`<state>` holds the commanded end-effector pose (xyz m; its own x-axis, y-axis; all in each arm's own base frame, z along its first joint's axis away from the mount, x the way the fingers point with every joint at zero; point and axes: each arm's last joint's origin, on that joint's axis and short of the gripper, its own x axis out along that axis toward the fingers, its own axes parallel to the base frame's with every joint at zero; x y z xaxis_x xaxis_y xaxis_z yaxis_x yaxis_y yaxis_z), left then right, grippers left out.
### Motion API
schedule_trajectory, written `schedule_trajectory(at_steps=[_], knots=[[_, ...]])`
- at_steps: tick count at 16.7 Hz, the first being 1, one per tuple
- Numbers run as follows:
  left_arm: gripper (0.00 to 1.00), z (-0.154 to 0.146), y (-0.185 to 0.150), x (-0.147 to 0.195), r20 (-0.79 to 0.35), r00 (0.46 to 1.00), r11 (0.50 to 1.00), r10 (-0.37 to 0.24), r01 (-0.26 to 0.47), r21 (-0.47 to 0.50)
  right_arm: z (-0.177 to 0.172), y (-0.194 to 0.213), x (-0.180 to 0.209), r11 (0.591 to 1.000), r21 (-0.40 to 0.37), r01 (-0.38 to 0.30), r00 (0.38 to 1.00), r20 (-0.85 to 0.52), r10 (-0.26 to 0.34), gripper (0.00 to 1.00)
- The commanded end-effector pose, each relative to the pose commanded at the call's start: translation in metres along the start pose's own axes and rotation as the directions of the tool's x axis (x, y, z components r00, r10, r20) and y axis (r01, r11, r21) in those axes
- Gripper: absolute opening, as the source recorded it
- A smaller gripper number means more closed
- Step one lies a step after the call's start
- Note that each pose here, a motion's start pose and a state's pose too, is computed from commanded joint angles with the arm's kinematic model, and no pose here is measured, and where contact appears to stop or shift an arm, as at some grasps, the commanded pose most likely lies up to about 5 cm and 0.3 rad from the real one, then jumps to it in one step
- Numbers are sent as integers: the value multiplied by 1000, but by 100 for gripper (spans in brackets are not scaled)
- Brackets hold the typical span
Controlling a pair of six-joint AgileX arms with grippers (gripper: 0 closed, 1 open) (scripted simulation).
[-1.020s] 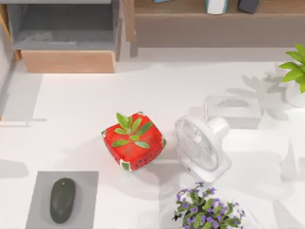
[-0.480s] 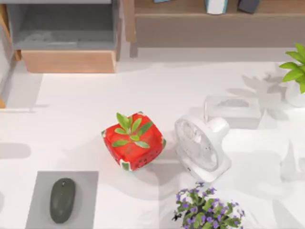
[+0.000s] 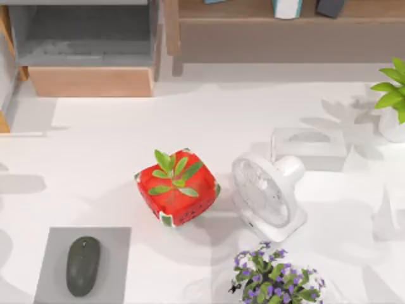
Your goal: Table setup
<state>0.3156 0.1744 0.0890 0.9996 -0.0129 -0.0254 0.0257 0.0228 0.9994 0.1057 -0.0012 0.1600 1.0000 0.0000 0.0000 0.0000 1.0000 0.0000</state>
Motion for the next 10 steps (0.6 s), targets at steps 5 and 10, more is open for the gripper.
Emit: schedule_trajectory(at_steps=[5,10], knots=[[0,-2,3,35,3,1000,1000,11,-11,10,0,0,0,1000,0,0,1000,0,0,100],[0,0,2,62,1,1000,1000,2,-2,1,0,0,0,1000,0,0,1000,0,0,100]])
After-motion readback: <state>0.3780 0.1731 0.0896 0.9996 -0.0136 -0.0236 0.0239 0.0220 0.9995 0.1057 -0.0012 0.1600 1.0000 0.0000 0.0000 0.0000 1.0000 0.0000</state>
